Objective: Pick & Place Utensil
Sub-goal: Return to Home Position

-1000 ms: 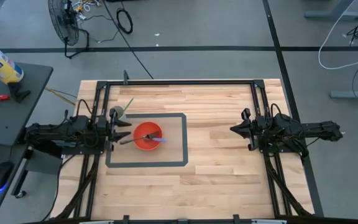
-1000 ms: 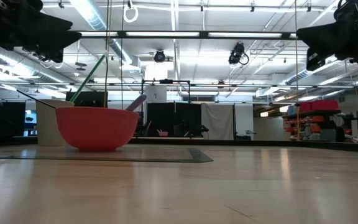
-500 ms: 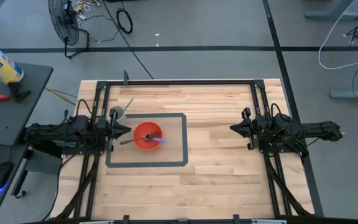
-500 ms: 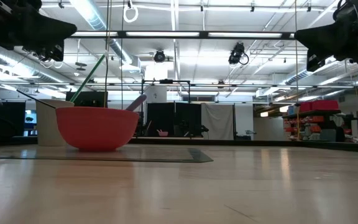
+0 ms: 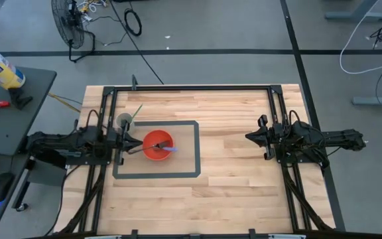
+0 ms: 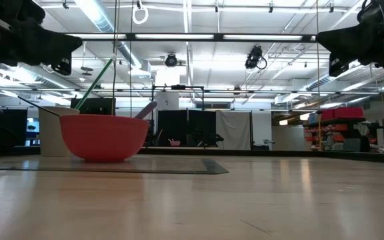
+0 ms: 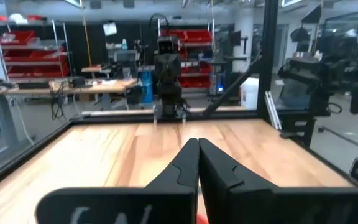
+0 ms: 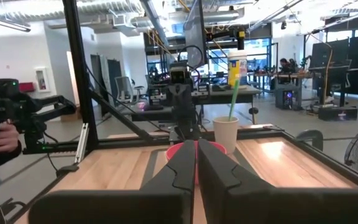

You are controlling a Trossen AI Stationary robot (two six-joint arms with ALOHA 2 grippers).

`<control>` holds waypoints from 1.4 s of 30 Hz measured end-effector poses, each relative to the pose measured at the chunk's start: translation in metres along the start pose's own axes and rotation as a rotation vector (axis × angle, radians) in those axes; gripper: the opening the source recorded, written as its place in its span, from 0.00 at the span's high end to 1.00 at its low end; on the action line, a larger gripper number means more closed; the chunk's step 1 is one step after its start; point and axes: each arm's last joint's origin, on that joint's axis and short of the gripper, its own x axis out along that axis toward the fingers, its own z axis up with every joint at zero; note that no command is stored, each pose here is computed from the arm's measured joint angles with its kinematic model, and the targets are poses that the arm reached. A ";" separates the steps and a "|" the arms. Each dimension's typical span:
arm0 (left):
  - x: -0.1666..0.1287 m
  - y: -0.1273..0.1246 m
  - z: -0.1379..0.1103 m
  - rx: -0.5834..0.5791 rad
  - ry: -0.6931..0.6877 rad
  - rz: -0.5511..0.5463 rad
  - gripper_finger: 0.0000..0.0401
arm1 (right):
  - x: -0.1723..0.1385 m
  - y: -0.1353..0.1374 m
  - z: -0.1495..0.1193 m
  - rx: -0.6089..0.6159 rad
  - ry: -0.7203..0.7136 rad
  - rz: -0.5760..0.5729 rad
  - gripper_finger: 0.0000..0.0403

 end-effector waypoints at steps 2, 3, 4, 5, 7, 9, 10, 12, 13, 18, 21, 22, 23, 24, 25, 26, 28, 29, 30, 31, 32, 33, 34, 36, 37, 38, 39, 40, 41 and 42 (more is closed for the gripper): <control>0.000 0.000 -0.003 0.001 0.028 0.007 0.98 | 0.000 0.000 0.000 0.000 0.000 0.000 0.94; 0.000 0.000 -0.005 0.002 0.049 0.014 0.99 | 0.000 0.000 0.000 0.000 0.000 0.000 0.94; 0.000 0.001 -0.007 0.003 0.071 0.027 0.99 | 0.000 0.000 0.000 0.000 0.000 0.000 0.94; 0.000 0.001 -0.008 0.003 0.083 0.038 0.98 | 0.000 0.000 0.000 0.000 0.000 0.000 0.94; -0.001 0.002 -0.008 0.004 0.092 0.064 0.97 | 0.000 0.000 0.000 0.000 0.000 0.000 0.94; -0.001 0.002 -0.008 -0.010 0.092 0.073 0.96 | 0.000 0.000 0.000 0.000 0.000 0.000 0.94; -0.001 0.002 -0.008 -0.032 0.091 0.074 0.95 | 0.000 0.000 0.000 0.000 0.000 0.000 0.94; -0.001 0.002 -0.008 -0.065 0.091 0.076 0.94 | 0.000 0.000 0.000 0.000 0.000 0.000 0.94; -0.001 0.002 -0.008 -0.079 0.091 0.075 0.94 | 0.000 0.000 0.000 0.000 0.000 0.000 0.94; -0.001 0.002 -0.008 -0.127 0.085 0.080 0.94 | 0.000 0.000 0.000 0.000 0.000 0.000 0.94; 0.000 0.002 -0.007 -0.144 0.074 0.086 0.94 | 0.000 0.000 0.000 0.000 0.000 0.000 0.94; 0.000 0.002 -0.007 -0.154 0.071 0.089 0.94 | 0.000 0.000 0.000 0.000 0.000 0.000 0.94; 0.000 0.002 -0.007 -0.160 0.070 0.089 0.94 | 0.000 0.000 0.000 0.000 0.000 0.000 0.94; 0.000 0.002 -0.007 -0.161 0.069 0.089 0.94 | 0.000 0.000 0.000 0.000 0.000 0.000 0.94; 0.000 0.002 -0.007 -0.161 0.069 0.089 0.94 | 0.000 0.000 0.000 0.000 0.000 0.000 0.94; 0.000 0.002 -0.007 -0.161 0.068 0.089 0.94 | 0.000 0.000 0.000 0.000 0.000 0.000 0.94; 0.000 0.002 -0.007 -0.161 0.068 0.089 0.94 | 0.000 0.000 0.000 0.000 0.000 0.000 0.94; 0.000 0.002 -0.007 -0.161 0.067 0.089 0.94 | 0.000 0.000 0.000 0.000 0.000 0.000 0.94; 0.000 0.002 -0.007 -0.161 0.067 0.088 0.94 | 0.000 0.000 0.000 0.000 0.000 0.000 0.94; 0.000 0.002 -0.007 -0.161 0.066 0.088 0.94 | 0.000 0.000 0.000 0.000 0.000 0.000 0.94; 0.000 0.002 -0.007 -0.161 0.066 0.088 0.94 | 0.000 0.000 0.000 0.000 0.000 0.000 0.94; 0.000 0.002 -0.007 -0.162 0.066 0.088 0.94 | 0.000 0.000 0.000 0.000 0.000 0.000 0.94; 0.000 0.002 -0.007 -0.162 0.066 0.088 0.94 | 0.000 0.000 0.000 -0.003 0.001 0.000 0.94; 0.000 0.002 -0.007 -0.162 0.065 0.087 0.94 | 0.000 0.000 -0.003 -0.046 0.040 -0.002 0.94; 0.000 0.002 -0.007 -0.162 0.065 0.087 0.94 | 0.000 0.000 -0.007 -0.069 0.079 -0.002 0.94; 0.000 0.002 -0.007 -0.162 0.065 0.086 0.94 | -0.001 -0.001 -0.011 -0.080 0.115 -0.003 0.94; 0.000 0.002 -0.007 -0.162 0.065 0.086 0.94 | -0.001 -0.001 -0.013 -0.083 0.143 -0.003 0.94; 0.000 0.002 -0.007 -0.162 0.065 0.086 0.94 | -0.001 -0.001 -0.016 -0.082 0.169 -0.004 0.94; 0.000 0.002 -0.007 -0.162 0.065 0.085 0.94 | -0.002 -0.001 -0.018 -0.076 0.191 -0.005 0.94; 0.000 0.002 -0.007 -0.162 0.064 0.085 0.94 | -0.002 -0.001 -0.019 -0.075 0.207 -0.006 0.94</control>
